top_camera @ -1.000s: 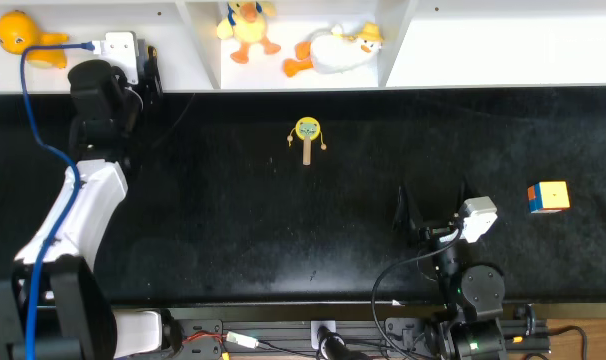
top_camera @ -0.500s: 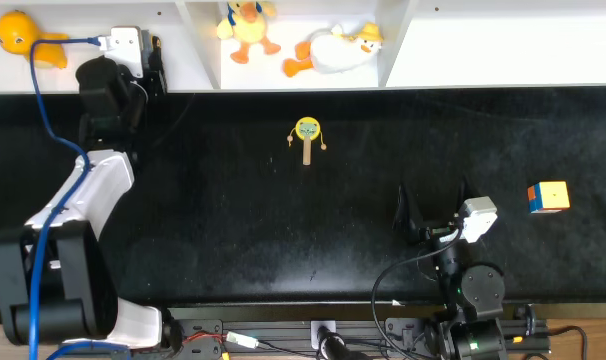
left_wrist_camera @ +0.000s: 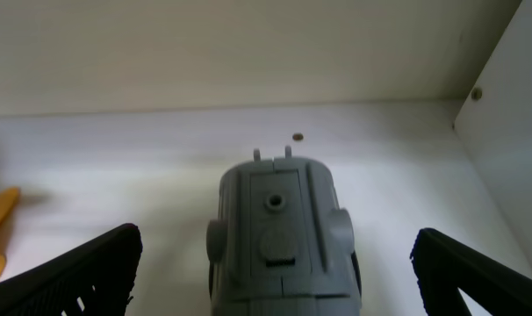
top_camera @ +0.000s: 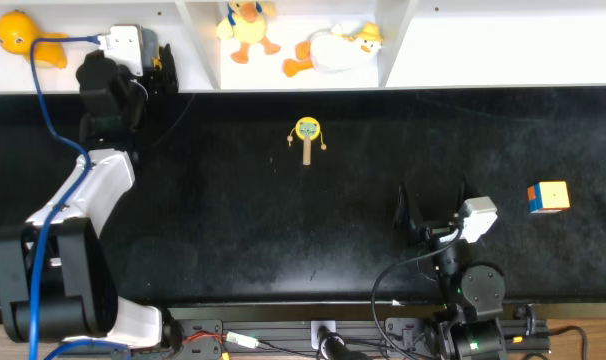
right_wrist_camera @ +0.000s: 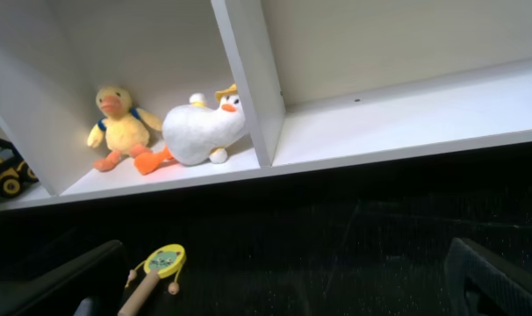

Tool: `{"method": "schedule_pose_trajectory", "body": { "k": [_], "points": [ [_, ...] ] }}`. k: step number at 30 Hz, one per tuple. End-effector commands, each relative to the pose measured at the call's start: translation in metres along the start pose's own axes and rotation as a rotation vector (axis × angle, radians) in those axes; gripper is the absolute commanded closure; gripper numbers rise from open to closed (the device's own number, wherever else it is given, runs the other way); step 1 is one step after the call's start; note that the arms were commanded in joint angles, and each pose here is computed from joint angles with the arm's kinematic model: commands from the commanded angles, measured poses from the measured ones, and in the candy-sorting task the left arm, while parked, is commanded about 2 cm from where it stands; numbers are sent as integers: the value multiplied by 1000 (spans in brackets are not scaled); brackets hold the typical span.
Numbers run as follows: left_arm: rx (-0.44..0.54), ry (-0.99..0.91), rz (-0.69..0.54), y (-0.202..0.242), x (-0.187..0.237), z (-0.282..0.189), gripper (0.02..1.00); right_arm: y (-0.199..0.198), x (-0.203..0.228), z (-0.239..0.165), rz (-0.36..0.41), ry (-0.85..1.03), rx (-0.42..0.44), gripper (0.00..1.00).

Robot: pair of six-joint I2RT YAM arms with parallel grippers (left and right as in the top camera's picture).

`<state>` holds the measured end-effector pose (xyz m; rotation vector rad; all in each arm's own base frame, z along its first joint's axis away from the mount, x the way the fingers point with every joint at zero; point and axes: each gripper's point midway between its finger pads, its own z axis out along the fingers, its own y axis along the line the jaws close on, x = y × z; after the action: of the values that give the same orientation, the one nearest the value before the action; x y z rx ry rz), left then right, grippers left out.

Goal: Store Toys

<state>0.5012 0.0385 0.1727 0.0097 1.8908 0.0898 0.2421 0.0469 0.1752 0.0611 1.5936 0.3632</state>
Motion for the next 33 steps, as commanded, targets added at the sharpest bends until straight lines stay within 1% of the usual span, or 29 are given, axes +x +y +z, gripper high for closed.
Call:
{"method": "schedule_pose_trajectory", "body": {
  "k": [1,5,9,12,16,18,24,28,33],
  "points": [
    [14,-37,1,-5,-13,2,20,-1,3,0,-7,-2,2,5],
    [17,-48,2,-5,-20,-3,20,-1,3,0,-7,-1,2,5],
    [29,-35,6,-10,-37,-28,20,-1,3,0,-7,-1,2,5],
    [26,-8,5,-8,-50,-61,20,-1,3,0,-7,-2,2,7],
    [15,-1,5,-5,-71,-120,20,-1,3,0,-7,-2,2,5],
    [16,15,5,-4,-74,-152,20,-1,3,0,-7,-1,2,5],
    [16,119,-8,-6,-48,-244,20,-1,3,0,-7,-2,2,7],
    [-8,129,-29,-3,-30,-301,20,-1,3,0,-7,-2,2,5],
    [-5,148,-28,-5,-7,-339,20,-1,3,0,-7,-2,2,5]
  ]
}}
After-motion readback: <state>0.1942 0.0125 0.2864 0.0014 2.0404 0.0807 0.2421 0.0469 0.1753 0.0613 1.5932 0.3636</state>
